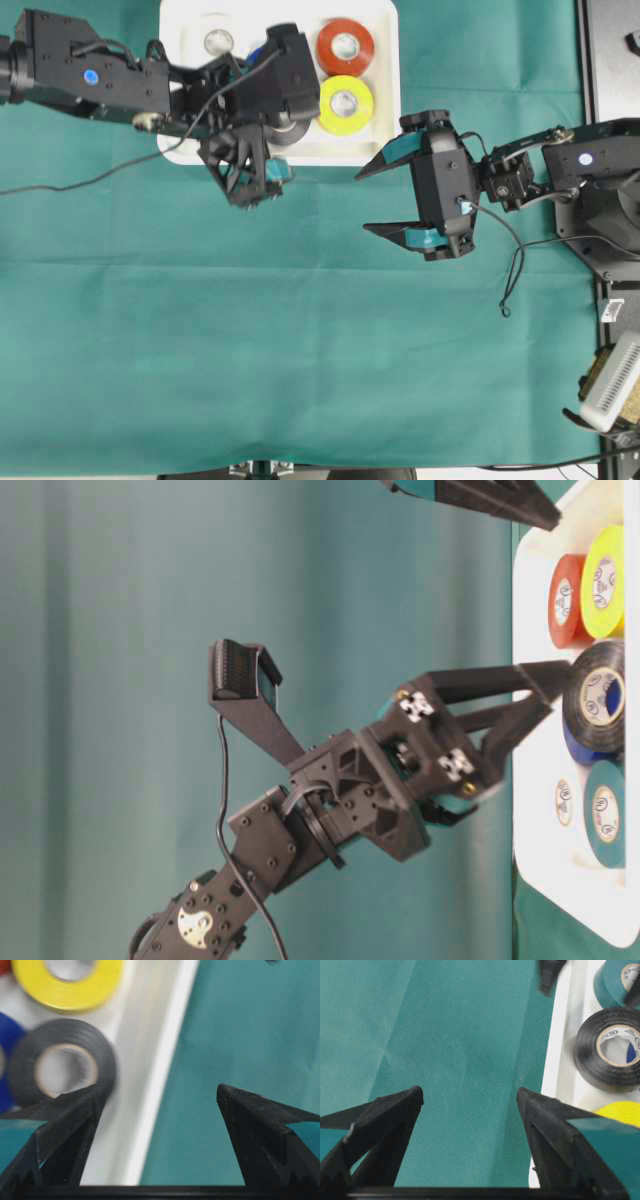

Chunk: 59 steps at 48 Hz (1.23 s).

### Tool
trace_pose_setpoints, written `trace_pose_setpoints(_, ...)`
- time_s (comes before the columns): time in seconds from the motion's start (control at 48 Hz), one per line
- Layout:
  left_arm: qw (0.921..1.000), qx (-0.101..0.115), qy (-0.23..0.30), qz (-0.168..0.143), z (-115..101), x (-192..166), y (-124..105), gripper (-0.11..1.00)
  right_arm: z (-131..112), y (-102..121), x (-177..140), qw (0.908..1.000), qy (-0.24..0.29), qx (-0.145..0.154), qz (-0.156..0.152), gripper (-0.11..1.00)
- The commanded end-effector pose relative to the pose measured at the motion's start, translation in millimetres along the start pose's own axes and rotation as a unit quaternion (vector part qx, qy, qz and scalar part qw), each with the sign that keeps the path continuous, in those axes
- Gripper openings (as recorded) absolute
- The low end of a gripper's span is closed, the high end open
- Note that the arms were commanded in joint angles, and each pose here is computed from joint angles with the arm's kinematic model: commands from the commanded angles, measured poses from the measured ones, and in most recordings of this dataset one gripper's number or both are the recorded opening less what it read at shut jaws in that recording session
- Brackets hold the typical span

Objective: Put the tape alternately from left to right into the white case.
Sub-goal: 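Release the black roll in the tray and withdraw the left gripper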

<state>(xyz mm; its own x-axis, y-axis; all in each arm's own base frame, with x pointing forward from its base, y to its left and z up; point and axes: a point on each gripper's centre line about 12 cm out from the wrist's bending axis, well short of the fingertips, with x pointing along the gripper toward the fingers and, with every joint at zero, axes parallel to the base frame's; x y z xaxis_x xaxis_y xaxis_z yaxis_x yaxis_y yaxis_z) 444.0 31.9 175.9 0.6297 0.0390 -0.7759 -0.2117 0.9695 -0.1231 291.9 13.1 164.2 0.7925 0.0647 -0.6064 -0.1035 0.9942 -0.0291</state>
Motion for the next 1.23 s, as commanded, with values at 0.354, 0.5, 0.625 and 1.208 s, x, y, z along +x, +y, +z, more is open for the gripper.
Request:
trace_pose_setpoints(0.354,0.9983,0.045,-0.007,-0.036,-7,-14,-47,0.64,9,1,-3,0.9998,-0.017,-0.003,0.003,0.83)
trace_pose_setpoints(0.5,0.9983,0.045,-0.004,-0.036,-9,-13,-47,0.64,8,1,-3,0.9999,-0.016,-0.002,0.003,0.83)
trace_pose_setpoints(0.625,0.9983,0.045,-0.005,-0.036,-9,-14,-47,0.64,7,1,-3,0.9999,-0.014,-0.003,0.001,0.83)
trace_pose_setpoints(1.208,0.9982,0.046,-0.011,-0.037,-21,-37,-42,0.64,8,2,-26,0.9991,-0.043,-0.004,-0.001,0.83)
